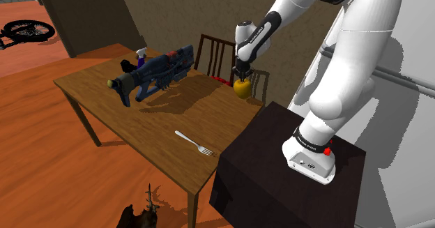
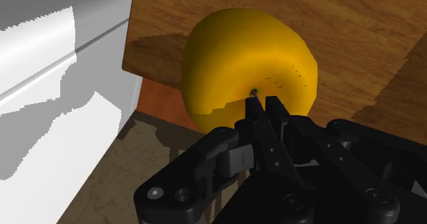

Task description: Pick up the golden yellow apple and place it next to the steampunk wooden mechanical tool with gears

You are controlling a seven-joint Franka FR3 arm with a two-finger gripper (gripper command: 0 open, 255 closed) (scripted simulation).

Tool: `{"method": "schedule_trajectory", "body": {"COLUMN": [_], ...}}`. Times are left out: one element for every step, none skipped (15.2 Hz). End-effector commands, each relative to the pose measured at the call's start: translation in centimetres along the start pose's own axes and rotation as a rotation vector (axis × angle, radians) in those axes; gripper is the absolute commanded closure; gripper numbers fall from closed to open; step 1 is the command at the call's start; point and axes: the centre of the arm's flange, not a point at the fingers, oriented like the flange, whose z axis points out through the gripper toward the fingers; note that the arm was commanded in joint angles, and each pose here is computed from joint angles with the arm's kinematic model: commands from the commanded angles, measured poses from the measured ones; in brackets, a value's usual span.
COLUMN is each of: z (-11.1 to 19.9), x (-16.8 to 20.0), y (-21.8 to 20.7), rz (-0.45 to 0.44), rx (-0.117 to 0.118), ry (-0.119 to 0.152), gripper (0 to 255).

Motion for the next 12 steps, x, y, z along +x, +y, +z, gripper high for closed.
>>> {"method": "schedule_trajectory", "body": {"z": [-1.0,-1.5,-2.0,-2.5,-3.0,-3.5,-4.0,-4.6,-5.1,-5.6,-6.1,-6.6], "x": [0.0,0.1,0.1,0.2,0.3,0.4,0.4,0.5,0.6,0.7,0.7,0.8], "y": [0.2,0.3,0.3,0.4,0.5,0.6,0.7,0.8,0.9,1.0,1.0,1.1], "rz": [0.0,0.0,0.0,0.0,0.0,0.0,0.0,0.0,0.0,0.0,0.0,0.0], "rx": [0.0,0.0,0.0,0.0,0.0,0.0,0.0,0.0,0.0,0.0,0.0,0.0], "ry": [0.0,0.0,0.0,0.0,0.0,0.0,0.0,0.0,0.0,0.0,0.0,0.0], "gripper": [255,255,255,255,255,255,255,255,255,255,255,255]}}
